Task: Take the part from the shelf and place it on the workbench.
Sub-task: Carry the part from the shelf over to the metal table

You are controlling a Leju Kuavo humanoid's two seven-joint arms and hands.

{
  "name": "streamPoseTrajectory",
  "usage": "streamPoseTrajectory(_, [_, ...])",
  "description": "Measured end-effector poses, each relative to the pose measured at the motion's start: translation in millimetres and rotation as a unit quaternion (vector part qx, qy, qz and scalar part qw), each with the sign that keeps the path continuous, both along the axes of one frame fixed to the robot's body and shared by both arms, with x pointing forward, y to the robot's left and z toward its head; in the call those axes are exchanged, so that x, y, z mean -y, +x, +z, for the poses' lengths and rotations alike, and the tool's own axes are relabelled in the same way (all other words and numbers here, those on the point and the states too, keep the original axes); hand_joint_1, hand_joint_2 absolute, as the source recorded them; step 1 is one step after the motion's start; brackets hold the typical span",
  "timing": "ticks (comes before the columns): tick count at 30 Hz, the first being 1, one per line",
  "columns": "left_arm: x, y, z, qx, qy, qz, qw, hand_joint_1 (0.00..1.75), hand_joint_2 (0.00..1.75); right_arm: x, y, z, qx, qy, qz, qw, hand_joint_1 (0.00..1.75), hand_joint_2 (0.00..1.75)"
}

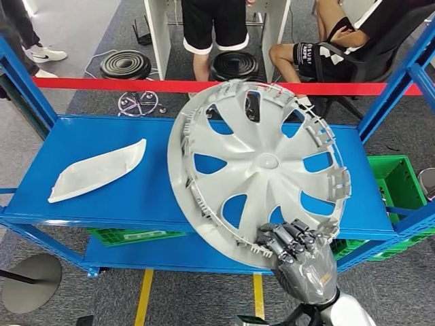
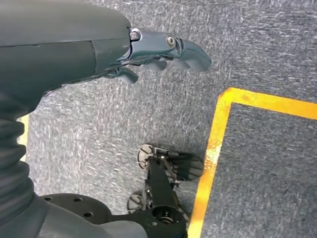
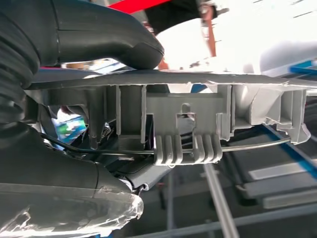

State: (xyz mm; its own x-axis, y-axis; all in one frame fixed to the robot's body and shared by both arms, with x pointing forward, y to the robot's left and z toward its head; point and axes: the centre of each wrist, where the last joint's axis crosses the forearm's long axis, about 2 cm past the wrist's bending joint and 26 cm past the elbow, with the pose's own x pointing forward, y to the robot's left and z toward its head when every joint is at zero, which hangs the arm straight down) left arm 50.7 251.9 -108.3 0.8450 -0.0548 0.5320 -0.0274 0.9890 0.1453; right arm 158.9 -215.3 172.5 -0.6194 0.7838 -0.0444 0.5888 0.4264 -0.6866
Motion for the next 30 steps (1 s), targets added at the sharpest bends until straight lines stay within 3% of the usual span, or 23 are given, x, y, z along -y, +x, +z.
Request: streamPoseTrajectory(30, [4.4, 8.6, 1.5, 0.007, 0.007, -0.031, 0.999, 0.0, 1.75, 4.6, -0.2, -4.2, -0.003, -0.006, 0.01, 1.0, 1.75, 1.75])
